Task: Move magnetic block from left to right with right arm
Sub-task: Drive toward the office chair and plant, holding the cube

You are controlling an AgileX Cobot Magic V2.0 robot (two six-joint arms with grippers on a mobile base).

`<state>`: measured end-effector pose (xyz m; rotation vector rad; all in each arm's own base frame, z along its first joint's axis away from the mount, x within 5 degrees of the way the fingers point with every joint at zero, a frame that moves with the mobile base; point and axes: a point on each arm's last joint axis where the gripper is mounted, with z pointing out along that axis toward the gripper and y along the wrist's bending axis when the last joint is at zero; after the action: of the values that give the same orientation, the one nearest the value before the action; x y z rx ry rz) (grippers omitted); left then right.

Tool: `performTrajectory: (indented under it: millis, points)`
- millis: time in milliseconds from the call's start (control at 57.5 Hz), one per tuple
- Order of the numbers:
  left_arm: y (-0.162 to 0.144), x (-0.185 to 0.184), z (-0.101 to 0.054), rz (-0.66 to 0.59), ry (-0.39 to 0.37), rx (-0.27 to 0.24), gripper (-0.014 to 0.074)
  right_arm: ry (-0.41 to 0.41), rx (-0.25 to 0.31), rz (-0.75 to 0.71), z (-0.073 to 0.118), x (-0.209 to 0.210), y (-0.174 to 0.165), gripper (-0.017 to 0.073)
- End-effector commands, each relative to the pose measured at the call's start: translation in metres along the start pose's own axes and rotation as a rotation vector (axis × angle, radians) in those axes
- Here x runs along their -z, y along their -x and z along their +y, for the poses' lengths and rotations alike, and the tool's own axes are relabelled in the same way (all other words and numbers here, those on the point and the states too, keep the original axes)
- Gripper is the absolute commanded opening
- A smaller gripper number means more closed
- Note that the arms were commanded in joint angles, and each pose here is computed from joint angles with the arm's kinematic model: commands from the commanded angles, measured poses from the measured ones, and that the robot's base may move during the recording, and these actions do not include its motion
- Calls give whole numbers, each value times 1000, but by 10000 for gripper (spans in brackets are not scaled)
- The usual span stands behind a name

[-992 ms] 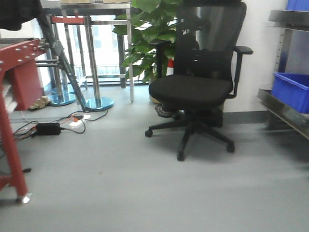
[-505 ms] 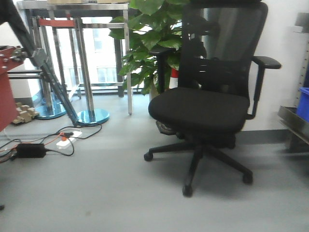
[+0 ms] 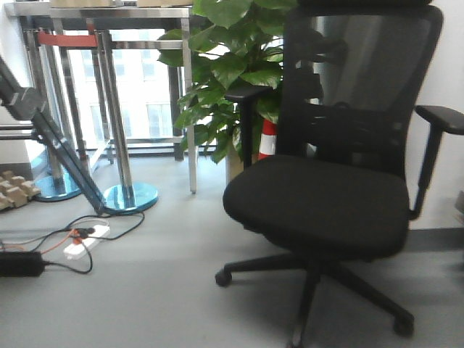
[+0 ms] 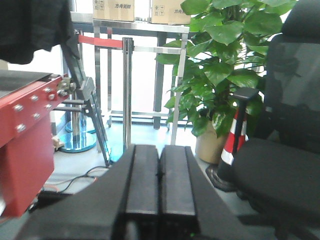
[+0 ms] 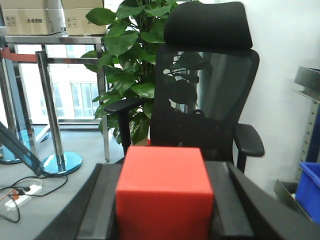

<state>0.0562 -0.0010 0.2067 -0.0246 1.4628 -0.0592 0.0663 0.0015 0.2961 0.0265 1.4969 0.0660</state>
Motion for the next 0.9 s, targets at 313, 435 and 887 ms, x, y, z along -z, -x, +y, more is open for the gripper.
performTrajectory:
  millis: [313, 435, 887]
  points:
    - [6, 1, 1, -90, 6, 4, -126, 2, 9, -109, 1, 1, 17, 241]
    - [6, 1, 1, -90, 6, 4, -126, 2, 9, -109, 1, 1, 17, 241]
    - [6, 1, 1, -90, 6, 4, -126, 2, 9, -109, 1, 1, 17, 241]
